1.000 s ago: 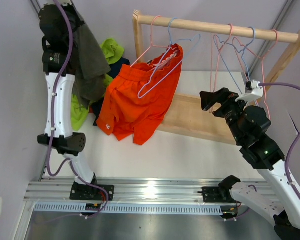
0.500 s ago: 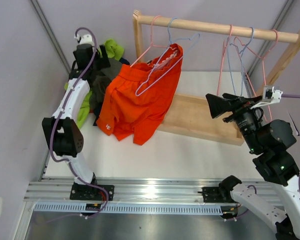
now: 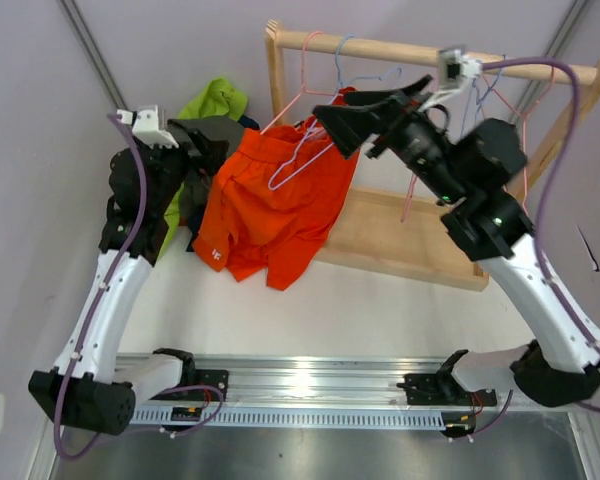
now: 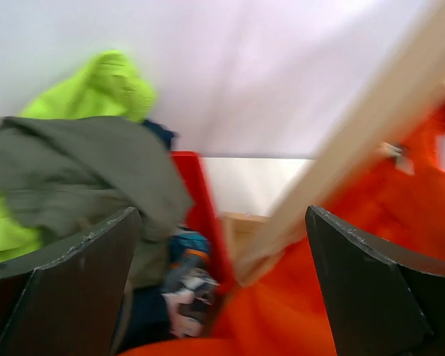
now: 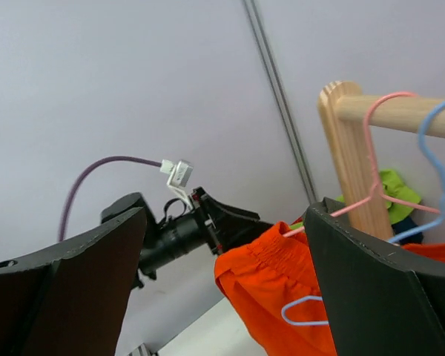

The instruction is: Remove the shorts from the hanger

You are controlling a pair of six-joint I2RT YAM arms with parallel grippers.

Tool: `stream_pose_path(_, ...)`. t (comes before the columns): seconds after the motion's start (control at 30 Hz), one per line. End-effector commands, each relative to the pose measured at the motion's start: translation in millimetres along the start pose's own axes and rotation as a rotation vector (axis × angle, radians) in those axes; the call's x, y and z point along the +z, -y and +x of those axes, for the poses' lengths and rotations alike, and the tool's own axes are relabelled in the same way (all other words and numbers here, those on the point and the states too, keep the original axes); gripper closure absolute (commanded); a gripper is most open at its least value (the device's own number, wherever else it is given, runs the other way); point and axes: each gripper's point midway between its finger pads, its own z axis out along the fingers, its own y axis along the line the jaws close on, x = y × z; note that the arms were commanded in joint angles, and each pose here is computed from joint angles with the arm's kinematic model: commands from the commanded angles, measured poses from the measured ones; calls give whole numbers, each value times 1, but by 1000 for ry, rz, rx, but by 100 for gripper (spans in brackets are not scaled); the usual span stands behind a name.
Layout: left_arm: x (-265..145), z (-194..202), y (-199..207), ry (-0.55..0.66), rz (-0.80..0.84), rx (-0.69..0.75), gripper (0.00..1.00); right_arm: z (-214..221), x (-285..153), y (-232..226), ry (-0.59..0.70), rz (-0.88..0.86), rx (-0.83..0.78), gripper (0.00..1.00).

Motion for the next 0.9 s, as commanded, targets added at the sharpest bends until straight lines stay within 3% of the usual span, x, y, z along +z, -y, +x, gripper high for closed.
stream_pose_path(0.0,-8,40,27,-101,134,-79,1,0,28,-8,31,-28,-4,5)
stream_pose_path(0.3,-45,109,122,-232,443,-96,1,58,74,7,-19,20,38,4)
stream_pose_path(0.43,-55,106,147,-217,510,-123,1,66,74,14,-25,60,31,4)
stream_pose_path(0.87,-67,109,142,-207,484,-115,1,58,49,48,27,256,-31,4)
